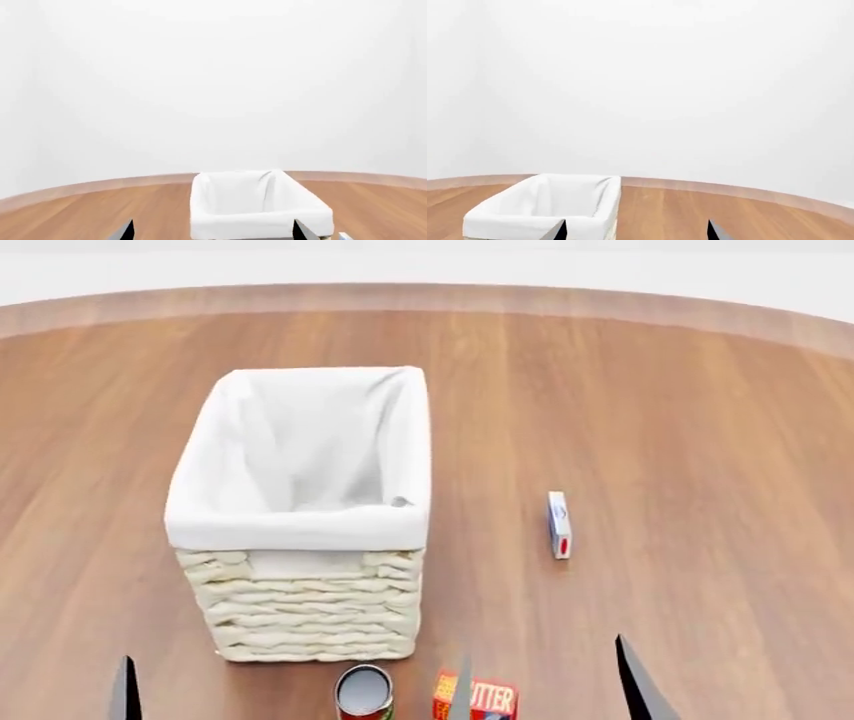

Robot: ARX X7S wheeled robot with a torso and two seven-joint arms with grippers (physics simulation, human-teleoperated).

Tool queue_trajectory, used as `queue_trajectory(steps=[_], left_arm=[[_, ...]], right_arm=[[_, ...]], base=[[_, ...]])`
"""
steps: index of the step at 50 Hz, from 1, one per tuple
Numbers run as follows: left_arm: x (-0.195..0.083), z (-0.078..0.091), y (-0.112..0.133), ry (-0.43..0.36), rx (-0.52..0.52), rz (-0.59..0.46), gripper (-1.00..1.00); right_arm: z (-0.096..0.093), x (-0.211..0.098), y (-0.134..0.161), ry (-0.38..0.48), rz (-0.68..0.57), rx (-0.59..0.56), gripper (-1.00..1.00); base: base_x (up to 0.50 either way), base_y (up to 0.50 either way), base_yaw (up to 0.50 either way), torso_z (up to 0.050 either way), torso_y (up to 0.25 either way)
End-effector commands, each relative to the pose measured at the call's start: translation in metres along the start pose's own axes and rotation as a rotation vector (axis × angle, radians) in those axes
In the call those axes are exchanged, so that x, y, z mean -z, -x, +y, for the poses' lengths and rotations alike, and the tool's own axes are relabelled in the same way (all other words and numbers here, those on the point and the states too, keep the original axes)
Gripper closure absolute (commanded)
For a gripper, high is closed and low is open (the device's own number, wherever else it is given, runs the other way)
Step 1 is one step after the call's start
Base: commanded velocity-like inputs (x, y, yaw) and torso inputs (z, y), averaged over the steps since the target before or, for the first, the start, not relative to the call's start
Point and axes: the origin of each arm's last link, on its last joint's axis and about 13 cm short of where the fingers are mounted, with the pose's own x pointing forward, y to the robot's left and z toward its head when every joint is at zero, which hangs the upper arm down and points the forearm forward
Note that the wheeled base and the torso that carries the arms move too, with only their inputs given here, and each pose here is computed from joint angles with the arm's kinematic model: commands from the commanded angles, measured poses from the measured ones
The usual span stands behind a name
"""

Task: Pick up the alphabet soup and put it in the basket.

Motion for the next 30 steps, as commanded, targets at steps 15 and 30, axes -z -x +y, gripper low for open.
queue_trajectory(steps=[15, 30], left_arm=[[0.0022, -0.0004, -0.0011, 0.004, -0.002, 0.009, -1.00], [0.0021, -0.0005, -0.0004, -0.003, 0.000, 0.011, -1.00]], right_arm=[[-0.0008, -0.0016, 0.0005, 0.000, -0.012, 0.014, -1.00], [-0.0013, -0.0012, 0.0012, 0.003, -0.002, 0.013, -1.00]], base=[[0.30, 0.07, 0.00, 0.000, 0.001], [0.00, 0.50, 0.00, 0.000, 0.000]])
